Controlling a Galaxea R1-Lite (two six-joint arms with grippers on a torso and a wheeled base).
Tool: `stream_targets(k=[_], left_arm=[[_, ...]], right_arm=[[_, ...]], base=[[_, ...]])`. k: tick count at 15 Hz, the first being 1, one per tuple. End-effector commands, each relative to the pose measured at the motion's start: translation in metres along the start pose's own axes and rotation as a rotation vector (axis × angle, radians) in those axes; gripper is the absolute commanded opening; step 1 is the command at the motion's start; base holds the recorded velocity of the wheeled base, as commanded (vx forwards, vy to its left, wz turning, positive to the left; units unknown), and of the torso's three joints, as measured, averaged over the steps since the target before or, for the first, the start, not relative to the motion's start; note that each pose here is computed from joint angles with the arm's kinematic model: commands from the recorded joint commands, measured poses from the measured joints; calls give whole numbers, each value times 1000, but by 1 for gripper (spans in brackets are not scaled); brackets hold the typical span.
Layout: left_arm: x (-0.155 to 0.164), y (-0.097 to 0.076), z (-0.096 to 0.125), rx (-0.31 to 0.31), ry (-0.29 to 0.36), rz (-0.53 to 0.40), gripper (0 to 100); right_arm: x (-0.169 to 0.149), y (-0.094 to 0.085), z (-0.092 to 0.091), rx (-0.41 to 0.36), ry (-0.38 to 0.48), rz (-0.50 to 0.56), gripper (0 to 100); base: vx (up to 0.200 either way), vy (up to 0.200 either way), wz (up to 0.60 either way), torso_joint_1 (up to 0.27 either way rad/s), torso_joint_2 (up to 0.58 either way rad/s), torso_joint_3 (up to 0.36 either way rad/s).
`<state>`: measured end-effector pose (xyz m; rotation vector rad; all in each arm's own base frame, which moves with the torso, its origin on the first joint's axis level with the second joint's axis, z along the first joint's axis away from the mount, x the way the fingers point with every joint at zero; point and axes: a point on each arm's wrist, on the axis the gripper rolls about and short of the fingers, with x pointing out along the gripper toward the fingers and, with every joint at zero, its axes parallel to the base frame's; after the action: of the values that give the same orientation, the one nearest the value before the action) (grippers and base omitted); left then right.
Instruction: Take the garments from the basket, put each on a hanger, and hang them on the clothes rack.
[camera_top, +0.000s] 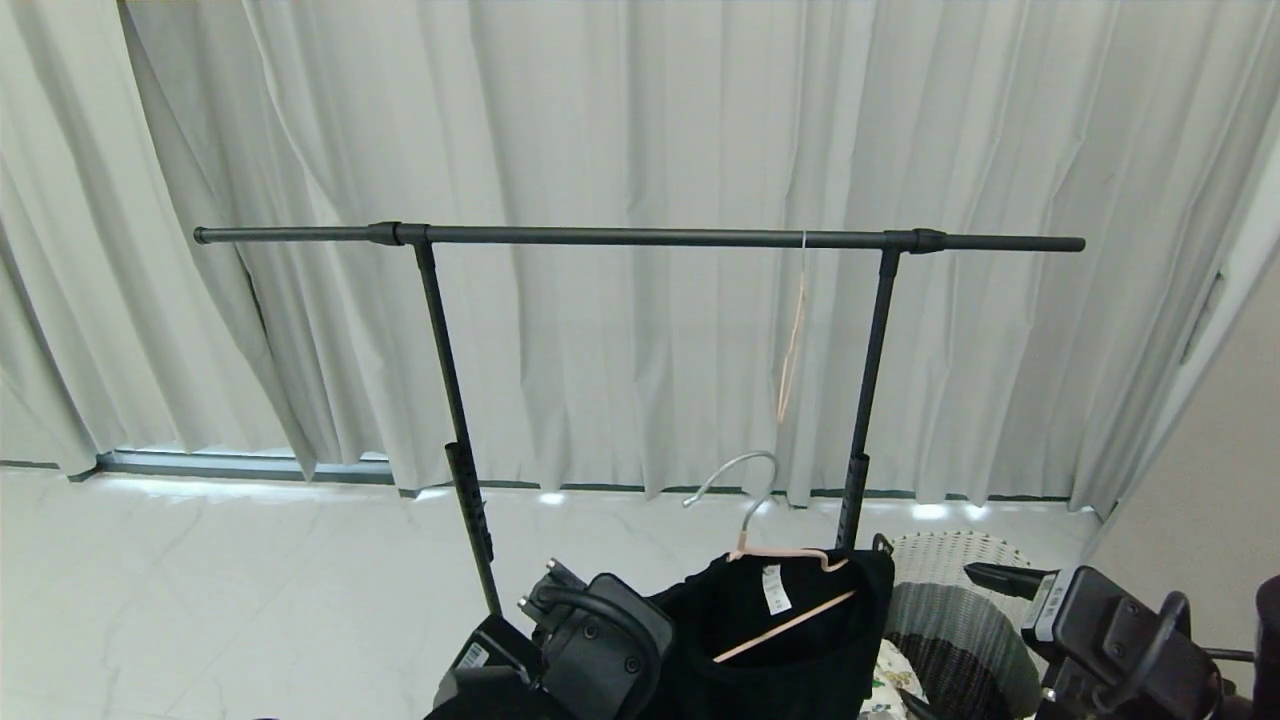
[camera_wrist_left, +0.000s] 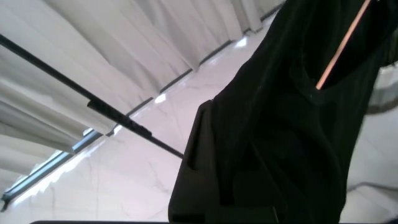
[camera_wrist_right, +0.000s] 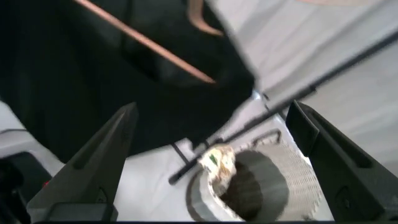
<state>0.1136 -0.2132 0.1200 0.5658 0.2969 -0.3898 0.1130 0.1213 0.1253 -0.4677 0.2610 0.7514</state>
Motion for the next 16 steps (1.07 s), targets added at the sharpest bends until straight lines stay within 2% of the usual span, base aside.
stream_targets(k=[1, 6, 8, 10, 14, 16], left_arm=[[6, -5, -4, 17, 21, 7, 0], [-1, 1, -11, 21, 24, -2, 0], [1, 7, -15, 14, 40, 17, 0], [0, 11, -15, 4, 39, 25, 0], [-16, 23, -27, 6, 20, -64, 0], [-29, 39, -34, 7, -15, -119, 0]], right_arm=[[-2, 2, 3, -6, -22, 23, 100], [-6, 9, 4, -23, -48, 81, 100], [-11, 22, 4, -51, -58, 163, 100], [-12, 27, 7, -61, -77, 209, 100], [-8, 12, 13, 16, -87, 134, 100], [-3, -1, 19, 43, -80, 127, 100]], base=[[0, 0, 0, 0, 0, 0], [0, 0, 0, 0, 0, 0], [0, 0, 0, 0, 0, 0], [0, 0, 0, 0, 0, 0], [0, 0, 0, 0, 0, 0], [0, 0, 0, 0, 0, 0]])
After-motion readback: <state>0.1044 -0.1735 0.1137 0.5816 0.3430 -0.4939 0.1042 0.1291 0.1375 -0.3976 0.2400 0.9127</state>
